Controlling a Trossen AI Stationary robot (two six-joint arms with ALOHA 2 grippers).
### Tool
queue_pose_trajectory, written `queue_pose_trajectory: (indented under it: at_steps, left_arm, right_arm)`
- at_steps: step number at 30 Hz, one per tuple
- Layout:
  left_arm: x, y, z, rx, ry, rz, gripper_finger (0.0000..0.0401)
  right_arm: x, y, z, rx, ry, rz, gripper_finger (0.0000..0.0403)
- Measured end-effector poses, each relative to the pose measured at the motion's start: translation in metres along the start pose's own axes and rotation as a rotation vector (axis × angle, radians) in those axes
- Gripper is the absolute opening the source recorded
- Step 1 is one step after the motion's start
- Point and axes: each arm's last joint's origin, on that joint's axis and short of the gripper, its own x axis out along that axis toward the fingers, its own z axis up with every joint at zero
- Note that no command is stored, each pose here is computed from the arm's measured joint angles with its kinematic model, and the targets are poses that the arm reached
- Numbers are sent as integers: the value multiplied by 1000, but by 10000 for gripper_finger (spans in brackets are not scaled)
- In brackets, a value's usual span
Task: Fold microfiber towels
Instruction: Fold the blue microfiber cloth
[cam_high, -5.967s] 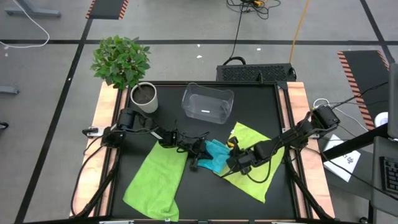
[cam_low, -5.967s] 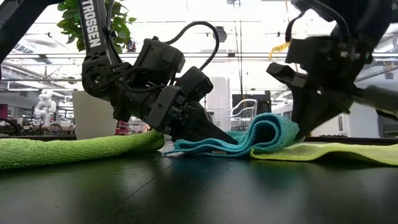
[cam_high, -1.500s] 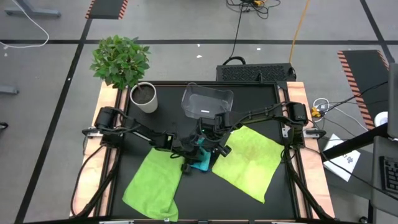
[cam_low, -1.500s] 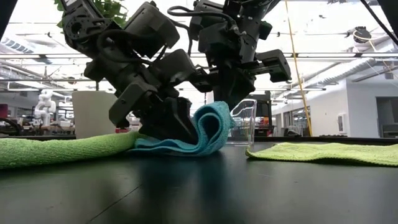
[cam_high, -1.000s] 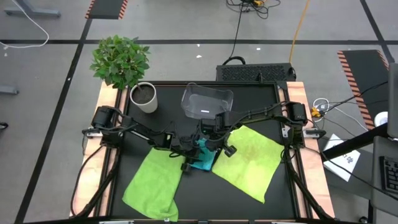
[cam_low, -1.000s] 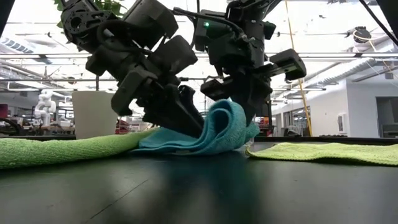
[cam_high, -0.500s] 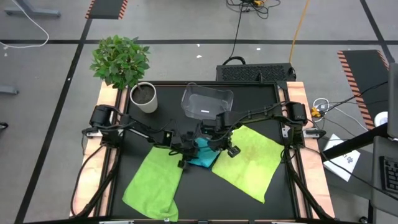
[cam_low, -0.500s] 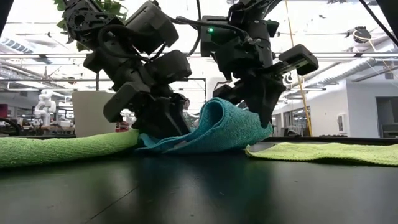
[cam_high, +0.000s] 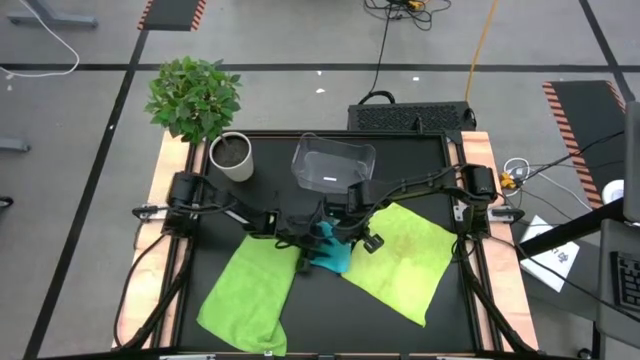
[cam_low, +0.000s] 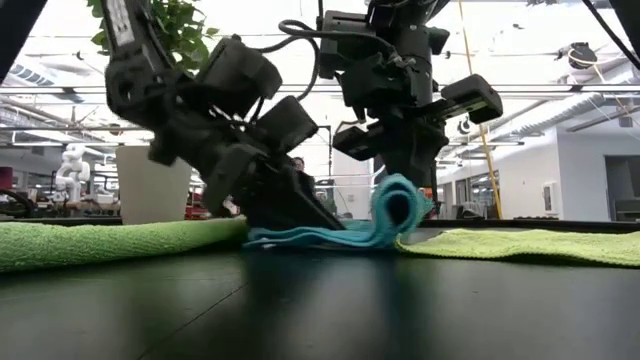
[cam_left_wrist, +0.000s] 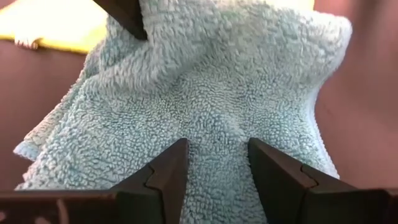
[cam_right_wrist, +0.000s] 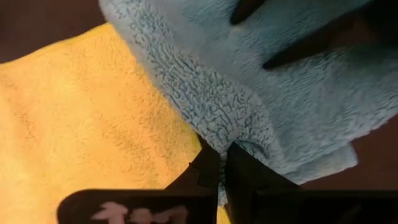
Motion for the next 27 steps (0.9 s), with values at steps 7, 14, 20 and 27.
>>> queue_pose_trajectory:
  at_steps: [7,14,20,27]
  left_arm:
    - [19,4,-15,-54,-152,-47,175]
    - [19,7,-16,-81,-156,-31,174]
    - [19,7,-16,-86,-157,-21,174]
    - [19,7,-16,-83,-157,-13,174]
  right_arm:
    - [-14,3,2,32,48,38,1]
    - [-26,0,11,-13,5,4,6]
    - [-41,-9,18,-63,-47,-39,2]
    - [-48,-25,18,-78,-166,-52,1]
